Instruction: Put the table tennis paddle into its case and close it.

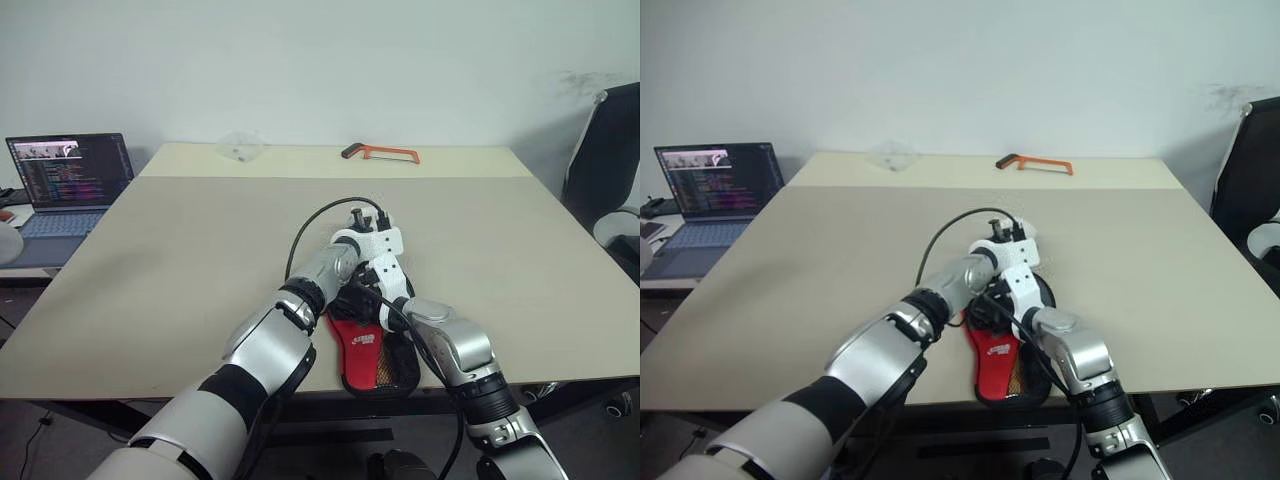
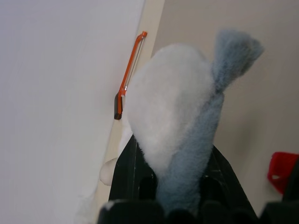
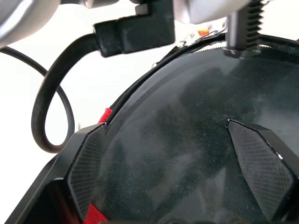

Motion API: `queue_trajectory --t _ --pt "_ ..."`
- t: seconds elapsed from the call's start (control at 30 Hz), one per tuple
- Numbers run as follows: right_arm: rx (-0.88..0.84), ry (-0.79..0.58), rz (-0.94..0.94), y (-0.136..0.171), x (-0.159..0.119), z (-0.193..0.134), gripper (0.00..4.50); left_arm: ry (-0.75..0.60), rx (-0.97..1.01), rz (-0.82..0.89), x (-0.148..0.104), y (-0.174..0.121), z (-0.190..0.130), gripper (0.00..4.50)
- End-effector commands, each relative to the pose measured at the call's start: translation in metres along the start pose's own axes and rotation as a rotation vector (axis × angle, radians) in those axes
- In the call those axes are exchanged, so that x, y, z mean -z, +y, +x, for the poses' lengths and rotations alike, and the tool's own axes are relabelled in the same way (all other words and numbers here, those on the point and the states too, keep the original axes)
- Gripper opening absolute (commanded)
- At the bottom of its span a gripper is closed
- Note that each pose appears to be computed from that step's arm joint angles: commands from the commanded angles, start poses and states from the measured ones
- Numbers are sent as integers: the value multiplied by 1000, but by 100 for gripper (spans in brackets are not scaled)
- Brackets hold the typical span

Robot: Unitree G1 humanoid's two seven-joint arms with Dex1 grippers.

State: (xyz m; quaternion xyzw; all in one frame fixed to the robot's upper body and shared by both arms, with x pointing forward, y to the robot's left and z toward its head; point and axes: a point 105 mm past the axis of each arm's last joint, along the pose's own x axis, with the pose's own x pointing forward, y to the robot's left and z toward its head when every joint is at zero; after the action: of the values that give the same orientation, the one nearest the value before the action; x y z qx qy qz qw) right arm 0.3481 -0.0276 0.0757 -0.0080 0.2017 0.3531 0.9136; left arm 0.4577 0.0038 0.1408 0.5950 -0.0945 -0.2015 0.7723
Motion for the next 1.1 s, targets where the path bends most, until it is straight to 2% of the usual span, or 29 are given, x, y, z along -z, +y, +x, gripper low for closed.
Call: queue_trajectory --t 0.03,0.43,1.1 --pt "7 272 149 0 77 -2 450 -82 -83 67 -19 24 3 43" --pt "10 276 153 -1 77 -3 450 -143 -102 184 -32 28 3 43" --pt "-9 297 153 4 81 -5 450 -237 -131 265 -63 29 3 43"
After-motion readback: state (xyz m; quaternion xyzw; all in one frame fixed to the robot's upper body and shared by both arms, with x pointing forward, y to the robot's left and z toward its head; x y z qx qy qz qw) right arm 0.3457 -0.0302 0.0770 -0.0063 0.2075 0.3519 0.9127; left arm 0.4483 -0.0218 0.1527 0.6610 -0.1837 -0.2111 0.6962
